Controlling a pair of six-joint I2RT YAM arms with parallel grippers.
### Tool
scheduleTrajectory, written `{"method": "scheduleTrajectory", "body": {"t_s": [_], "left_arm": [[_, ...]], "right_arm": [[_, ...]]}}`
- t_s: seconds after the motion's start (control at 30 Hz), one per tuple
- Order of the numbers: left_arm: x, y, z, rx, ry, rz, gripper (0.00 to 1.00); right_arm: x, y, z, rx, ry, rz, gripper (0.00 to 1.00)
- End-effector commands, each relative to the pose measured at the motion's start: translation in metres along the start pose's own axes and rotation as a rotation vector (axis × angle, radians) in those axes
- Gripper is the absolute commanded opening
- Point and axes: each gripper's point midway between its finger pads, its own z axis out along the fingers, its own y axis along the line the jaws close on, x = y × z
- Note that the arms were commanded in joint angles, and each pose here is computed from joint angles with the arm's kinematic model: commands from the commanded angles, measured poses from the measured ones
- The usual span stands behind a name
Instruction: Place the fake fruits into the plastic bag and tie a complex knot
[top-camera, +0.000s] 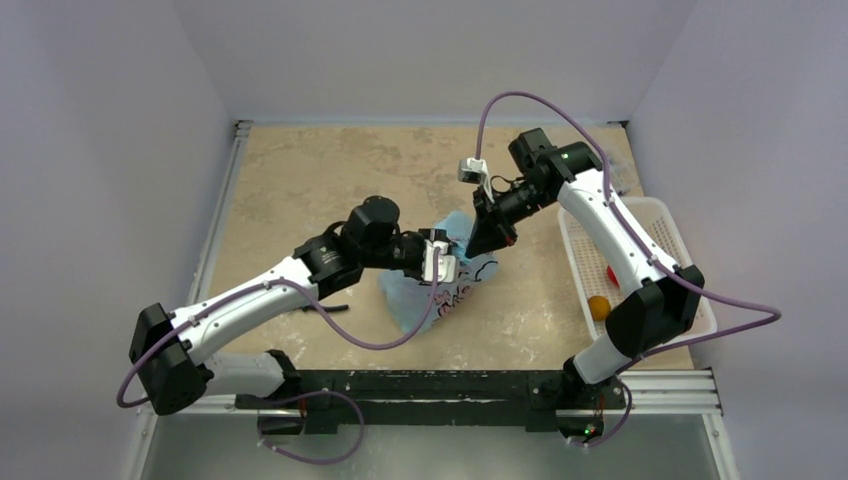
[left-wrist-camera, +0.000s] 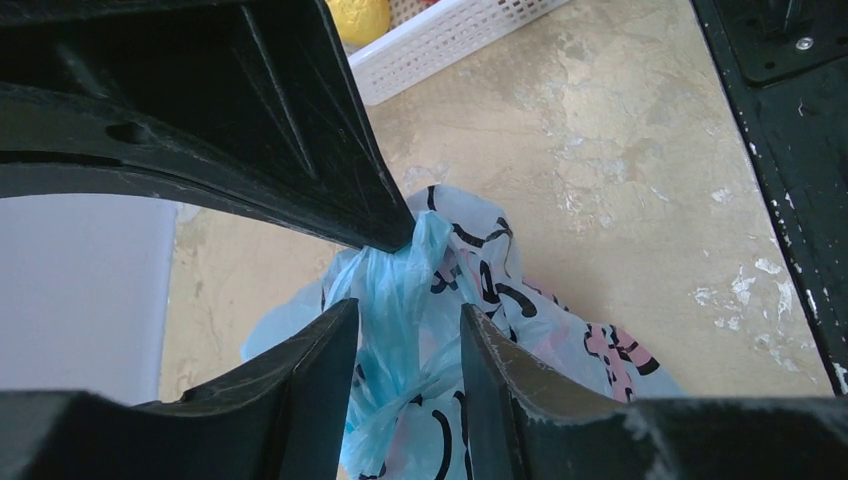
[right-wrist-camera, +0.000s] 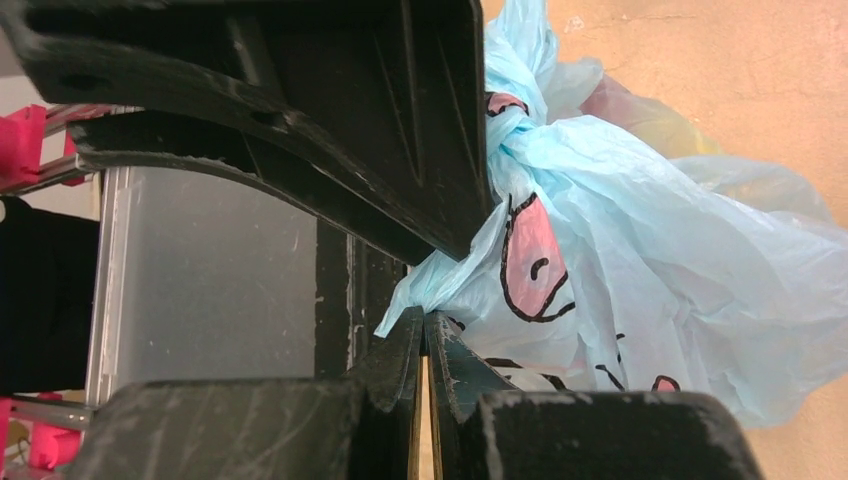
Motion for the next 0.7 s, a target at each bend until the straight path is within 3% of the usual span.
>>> {"method": "scheduleTrajectory", "body": {"t_s": [0.0,0.27,0.33,0.37,0.43,0.47,0.57,0.67], "left_arm": [[-0.005,0.013,0.009,-0.027,-0.004,0.024,0.42],[-0.007,0.023,0.017,-0.075,-0.013,-0.063,0.28],[-0.011,0.026,0.015,-0.093,-0.023,-0.124,0.13],[-0.012,0.027,0.013,-0.102,-0.025,-0.147,0.03],[-0.015,0.026,0.008,-0.116,-0.056,-0.189,0.00],[-0.016,0.026,0.003,-0.121,-0.072,-0.200,0.00],[-0.021,0.023,-0.004,-0.114,-0.111,-0.247,0.00],[-0.024,0.022,-0.005,-0.111,-0.125,-0.278,0.00]], "right_arm": [[-0.009,0.009,-0.004,-0.028,-0.035,-0.038,0.00],[-0.005,0.004,-0.003,-0.014,-0.022,-0.075,0.00],[-0.008,0.005,-0.004,-0.012,-0.028,-0.088,0.00],[-0.009,0.004,-0.005,-0.006,-0.028,-0.088,0.07],[-0.009,0.003,-0.011,0.014,-0.041,-0.102,0.39],[-0.007,0.005,-0.015,0.025,-0.050,-0.123,0.46],[0.001,-0.002,-0.019,0.096,-0.049,-0.193,0.53],[0.005,-0.018,-0.019,0.170,-0.048,-0.263,0.51]]}}
